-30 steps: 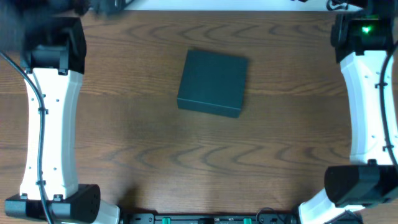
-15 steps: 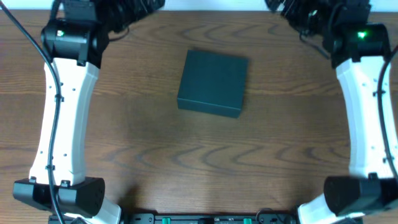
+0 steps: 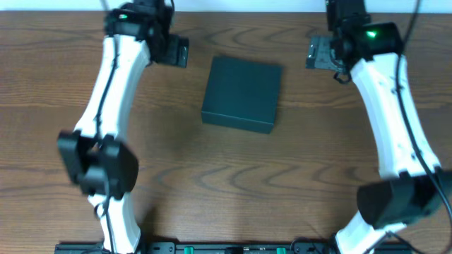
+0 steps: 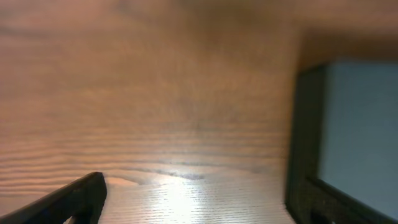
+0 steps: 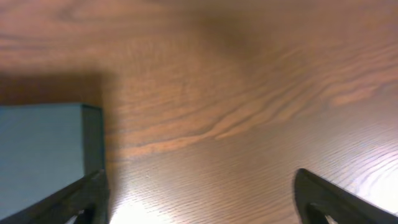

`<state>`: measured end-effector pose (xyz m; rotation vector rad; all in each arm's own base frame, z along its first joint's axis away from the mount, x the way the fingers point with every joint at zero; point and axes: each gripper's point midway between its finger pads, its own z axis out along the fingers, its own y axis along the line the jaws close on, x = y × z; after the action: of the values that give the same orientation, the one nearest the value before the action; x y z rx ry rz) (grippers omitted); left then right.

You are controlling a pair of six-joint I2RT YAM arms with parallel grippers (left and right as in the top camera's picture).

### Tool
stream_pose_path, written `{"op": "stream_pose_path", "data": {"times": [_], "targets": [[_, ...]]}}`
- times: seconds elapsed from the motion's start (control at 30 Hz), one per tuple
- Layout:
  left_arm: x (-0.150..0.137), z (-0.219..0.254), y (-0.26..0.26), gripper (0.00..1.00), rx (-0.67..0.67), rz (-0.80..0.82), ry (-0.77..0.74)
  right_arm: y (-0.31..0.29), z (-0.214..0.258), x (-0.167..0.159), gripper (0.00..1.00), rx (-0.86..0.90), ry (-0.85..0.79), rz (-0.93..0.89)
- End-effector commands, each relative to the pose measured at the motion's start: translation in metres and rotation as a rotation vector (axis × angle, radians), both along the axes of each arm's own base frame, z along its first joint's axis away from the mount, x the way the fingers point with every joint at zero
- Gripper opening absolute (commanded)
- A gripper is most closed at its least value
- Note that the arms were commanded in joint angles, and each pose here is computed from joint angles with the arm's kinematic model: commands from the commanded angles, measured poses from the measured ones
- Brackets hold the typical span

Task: Pack container

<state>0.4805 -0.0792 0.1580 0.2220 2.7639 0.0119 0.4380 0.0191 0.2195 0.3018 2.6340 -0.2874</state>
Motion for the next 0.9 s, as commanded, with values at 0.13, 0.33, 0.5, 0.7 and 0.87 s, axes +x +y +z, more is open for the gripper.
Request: {"op": "stream_pose_path", "data": {"times": [0.13, 0.33, 0.5, 0.7, 0.87], "targets": [[-0.005, -0.064, 0.0, 0.06, 0.011, 0.036, 0.164, -0.004, -0.099, -0.005, 0.02, 0.141, 0.251, -0.133], [-0.009, -0.078, -0.016, 0.06, -0.058, 0.008, 0.208, 0.027, -0.15, -0.009, 0.01, 0.336, 0.352, -0.102], [-0.014, -0.104, -0.034, 0.06, -0.081, -0.023, 0.269, 0.048, -0.159, -0.005, 0.01, 0.383, 0.331, -0.088], [-0.02, -0.117, -0.062, 0.06, -0.118, -0.075, 0.295, 0.078, -0.162, 0.006, 0.02, 0.4, 0.275, -0.026], [-0.026, -0.116, -0.086, 0.06, -0.152, -0.121, 0.303, 0.1, -0.168, 0.006, 0.02, 0.407, 0.257, 0.001]]}}
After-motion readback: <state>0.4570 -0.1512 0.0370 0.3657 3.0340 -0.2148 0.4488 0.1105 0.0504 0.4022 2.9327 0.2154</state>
